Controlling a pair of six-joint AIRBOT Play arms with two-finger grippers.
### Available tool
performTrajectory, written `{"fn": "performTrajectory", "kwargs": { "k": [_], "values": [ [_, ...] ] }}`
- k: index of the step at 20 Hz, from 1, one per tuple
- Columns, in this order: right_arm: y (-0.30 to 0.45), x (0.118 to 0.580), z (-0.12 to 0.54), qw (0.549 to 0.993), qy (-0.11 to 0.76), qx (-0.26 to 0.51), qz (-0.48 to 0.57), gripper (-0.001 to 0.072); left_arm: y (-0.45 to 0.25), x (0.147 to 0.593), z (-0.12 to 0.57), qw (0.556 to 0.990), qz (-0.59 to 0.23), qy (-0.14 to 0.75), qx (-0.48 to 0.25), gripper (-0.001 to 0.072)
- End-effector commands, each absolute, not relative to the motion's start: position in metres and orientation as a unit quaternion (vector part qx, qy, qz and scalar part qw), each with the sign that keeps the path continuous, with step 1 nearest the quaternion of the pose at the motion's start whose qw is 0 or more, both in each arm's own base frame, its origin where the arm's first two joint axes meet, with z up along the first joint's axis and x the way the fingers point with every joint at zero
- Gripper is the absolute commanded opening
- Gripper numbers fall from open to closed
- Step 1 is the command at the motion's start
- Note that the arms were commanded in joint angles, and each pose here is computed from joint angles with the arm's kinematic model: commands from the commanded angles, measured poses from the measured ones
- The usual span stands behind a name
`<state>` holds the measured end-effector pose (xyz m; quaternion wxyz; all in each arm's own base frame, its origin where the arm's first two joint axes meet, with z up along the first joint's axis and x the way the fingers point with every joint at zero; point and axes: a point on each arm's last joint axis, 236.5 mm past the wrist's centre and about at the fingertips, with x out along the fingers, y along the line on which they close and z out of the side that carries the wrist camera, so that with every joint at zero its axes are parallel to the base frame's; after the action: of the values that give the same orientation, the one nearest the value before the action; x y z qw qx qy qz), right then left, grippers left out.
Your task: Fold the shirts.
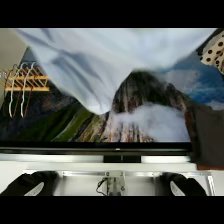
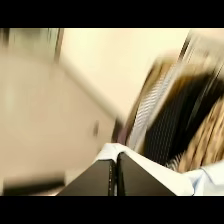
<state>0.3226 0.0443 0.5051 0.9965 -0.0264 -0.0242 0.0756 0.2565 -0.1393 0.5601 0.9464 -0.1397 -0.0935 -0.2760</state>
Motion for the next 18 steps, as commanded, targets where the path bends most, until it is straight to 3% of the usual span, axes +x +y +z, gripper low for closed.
{"fn": "performTrajectory", "kwargs": {
  "k": [1,5,9,14,18],
  "values": [
    [0.024,0.187,0.632,0.964,-0.259,-0.003,0.056,0.006,-0.088,0.139,0.664,0.913,-0.274,-0.257,-0.156,0.0038],
    [0.019,0.166,0.608,0.977,-0.209,-0.007,0.049,0.006,-0.104,0.165,0.599,0.941,-0.276,-0.131,-0.146,0.0038],
    [-0.018,0.217,0.552,0.995,-0.079,-0.055,-0.04,0.006,-0.112,0.235,0.506,0.97,-0.224,0.02,-0.097,0.0038],
    [-0.042,0.355,0.432,0.977,0.15,-0.117,-0.099,0.006,-0.113,0.332,0.387,0.975,-0.148,0.16,-0.036,0.0038],
    [-0.025,0.492,0.318,0.957,0.248,-0.129,-0.082,0.0061,-0.132,0.425,0.297,0.963,-0.124,0.238,-0.028,0.0038]
  ]
}}
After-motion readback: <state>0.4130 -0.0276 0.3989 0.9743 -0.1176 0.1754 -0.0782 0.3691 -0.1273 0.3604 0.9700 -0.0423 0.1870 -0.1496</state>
